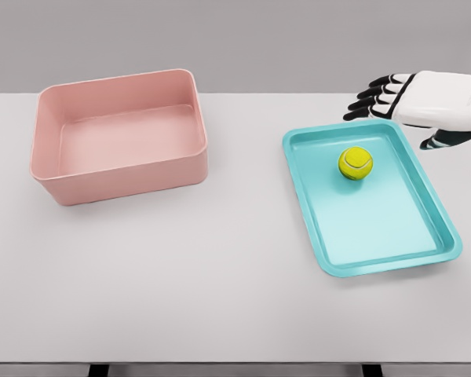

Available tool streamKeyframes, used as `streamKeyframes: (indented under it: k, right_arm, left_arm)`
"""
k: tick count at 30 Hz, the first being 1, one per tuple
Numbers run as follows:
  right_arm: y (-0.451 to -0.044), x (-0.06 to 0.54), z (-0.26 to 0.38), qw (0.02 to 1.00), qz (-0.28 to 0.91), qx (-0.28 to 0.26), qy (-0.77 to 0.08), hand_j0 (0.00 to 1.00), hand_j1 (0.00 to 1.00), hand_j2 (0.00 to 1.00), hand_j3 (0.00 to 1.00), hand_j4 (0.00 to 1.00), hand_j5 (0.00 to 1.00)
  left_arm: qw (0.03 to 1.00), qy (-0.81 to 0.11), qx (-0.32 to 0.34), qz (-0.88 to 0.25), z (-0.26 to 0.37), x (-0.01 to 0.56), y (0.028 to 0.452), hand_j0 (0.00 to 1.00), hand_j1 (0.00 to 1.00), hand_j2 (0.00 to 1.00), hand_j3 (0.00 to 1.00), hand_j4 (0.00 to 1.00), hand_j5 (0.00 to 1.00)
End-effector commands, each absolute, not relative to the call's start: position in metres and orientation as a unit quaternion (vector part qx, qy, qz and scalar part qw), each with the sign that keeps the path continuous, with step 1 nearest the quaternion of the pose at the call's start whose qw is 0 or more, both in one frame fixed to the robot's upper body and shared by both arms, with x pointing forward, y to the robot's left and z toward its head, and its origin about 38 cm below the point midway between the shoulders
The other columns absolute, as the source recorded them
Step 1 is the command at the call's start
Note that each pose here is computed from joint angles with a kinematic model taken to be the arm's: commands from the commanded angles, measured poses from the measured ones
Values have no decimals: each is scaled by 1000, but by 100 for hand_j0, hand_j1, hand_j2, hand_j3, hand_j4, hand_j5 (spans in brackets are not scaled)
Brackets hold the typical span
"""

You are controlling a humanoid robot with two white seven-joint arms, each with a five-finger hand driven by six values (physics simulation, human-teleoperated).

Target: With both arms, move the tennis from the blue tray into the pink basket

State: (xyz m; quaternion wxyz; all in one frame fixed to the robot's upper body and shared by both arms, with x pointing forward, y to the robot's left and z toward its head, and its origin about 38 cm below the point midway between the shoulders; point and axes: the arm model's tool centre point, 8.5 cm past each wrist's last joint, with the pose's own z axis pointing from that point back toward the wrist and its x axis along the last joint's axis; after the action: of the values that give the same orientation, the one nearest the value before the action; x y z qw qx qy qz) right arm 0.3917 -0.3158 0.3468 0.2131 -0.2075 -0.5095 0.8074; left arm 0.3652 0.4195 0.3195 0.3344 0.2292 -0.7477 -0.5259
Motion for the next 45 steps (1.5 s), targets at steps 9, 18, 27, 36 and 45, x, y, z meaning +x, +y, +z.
streamKeyframes:
  k: [9, 18, 27, 36, 45]
  right_arm:
    - [-315, 392, 347, 213, 806, -206, -512, 100, 100, 100, 100, 100, 100]
    - [-360, 410, 345, 342, 729, -146, -575, 100, 100, 100, 100, 100, 100]
    - [-495, 438, 321, 607, 507, -153, -593, 100, 100, 100, 100, 100, 100]
    - [-515, 421, 234, 668, 518, -117, -522, 100, 100, 100, 100, 100, 100]
    - [-519, 440, 217, 674, 530, -151, -492, 100, 100, 100, 100, 100, 100]
  left_arm:
    - [348, -774, 137, -512, 256, 363, 362, 100, 100, 100, 100, 100, 100]
    - [358, -771, 140, -508, 253, 361, 370, 100, 100, 100, 100, 100, 100]
    - [362, -770, 136, -507, 249, 360, 370, 100, 100, 100, 100, 100, 100]
    - [371, -765, 138, -508, 245, 360, 375, 100, 100, 100, 100, 100, 100]
    - [373, -766, 136, -506, 244, 359, 375, 100, 100, 100, 100, 100, 100]
